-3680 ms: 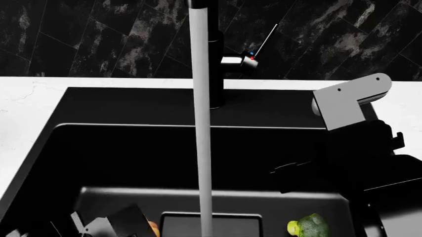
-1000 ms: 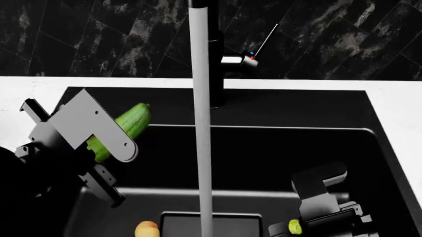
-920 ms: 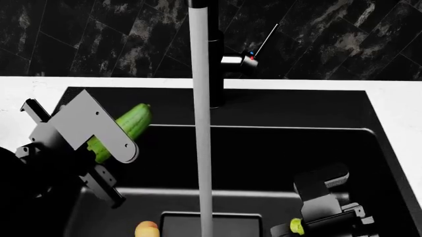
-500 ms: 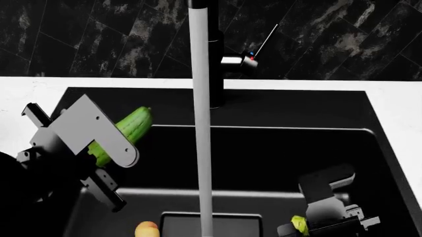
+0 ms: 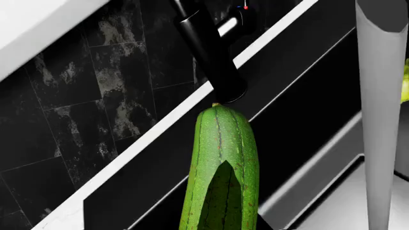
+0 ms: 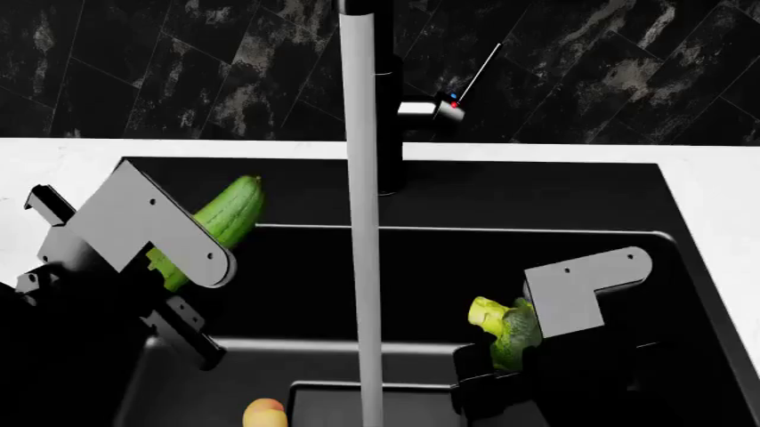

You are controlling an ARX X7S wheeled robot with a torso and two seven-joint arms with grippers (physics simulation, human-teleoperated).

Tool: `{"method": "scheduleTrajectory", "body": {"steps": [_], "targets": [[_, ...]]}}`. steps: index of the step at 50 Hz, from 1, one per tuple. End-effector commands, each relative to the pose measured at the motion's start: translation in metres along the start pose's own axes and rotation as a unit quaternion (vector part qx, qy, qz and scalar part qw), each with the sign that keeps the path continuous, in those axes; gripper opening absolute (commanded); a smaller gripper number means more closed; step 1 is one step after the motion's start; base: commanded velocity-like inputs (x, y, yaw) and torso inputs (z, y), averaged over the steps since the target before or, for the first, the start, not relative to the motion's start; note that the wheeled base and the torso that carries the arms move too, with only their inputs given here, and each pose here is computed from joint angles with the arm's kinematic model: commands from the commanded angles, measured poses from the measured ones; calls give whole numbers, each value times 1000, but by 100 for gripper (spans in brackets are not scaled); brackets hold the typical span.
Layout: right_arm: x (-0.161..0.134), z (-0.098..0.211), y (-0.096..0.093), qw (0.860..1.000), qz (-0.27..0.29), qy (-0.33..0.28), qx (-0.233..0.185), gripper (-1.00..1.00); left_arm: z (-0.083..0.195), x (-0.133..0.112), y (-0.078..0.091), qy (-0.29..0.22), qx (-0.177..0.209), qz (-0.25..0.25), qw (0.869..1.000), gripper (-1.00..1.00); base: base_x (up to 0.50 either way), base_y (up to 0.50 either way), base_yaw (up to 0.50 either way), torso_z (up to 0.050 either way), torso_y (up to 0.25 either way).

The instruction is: Pick the cucumbers and broccolis from the sink and place them in one bowl. Place the apricot in the other bowl. Then turn off the sink faucet.

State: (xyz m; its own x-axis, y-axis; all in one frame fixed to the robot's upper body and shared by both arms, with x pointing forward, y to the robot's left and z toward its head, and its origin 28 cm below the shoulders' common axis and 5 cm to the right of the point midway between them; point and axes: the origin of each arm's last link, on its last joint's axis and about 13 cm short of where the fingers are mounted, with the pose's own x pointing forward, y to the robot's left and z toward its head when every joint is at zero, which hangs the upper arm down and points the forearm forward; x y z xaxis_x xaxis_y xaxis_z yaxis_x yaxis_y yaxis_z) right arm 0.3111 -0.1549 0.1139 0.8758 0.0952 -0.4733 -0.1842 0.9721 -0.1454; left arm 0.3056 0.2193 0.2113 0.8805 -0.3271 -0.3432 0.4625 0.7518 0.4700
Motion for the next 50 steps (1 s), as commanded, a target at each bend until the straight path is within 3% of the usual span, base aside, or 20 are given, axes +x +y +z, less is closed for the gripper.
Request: {"method": "scheduleTrajectory", "body": {"steps": [1,10,19,30,50], "targets": [[-73,39,7,993,-15,-111,-40,-100,10,-7,8,-36,-29,16,999,-100,0,0,0,0,0],[-124,71,8,979,-40,-184,-76,-100,21,-18,11,-80,-32,48,995,-100,0,0,0,0,0],[-158,84,6,969,-66,-226,-72,-100,27,-33,8,-95,-37,49,994,-100,0,0,0,-27,250],[-172,96,1,958,-84,-268,-57,-100,31,-42,8,-115,-36,53,991,-100,0,0,0,-26,250],[-180,114,-1,947,-109,-292,-81,-100,53,-62,26,-149,-57,88,983,-100,-335,117,0,0,0]]}}
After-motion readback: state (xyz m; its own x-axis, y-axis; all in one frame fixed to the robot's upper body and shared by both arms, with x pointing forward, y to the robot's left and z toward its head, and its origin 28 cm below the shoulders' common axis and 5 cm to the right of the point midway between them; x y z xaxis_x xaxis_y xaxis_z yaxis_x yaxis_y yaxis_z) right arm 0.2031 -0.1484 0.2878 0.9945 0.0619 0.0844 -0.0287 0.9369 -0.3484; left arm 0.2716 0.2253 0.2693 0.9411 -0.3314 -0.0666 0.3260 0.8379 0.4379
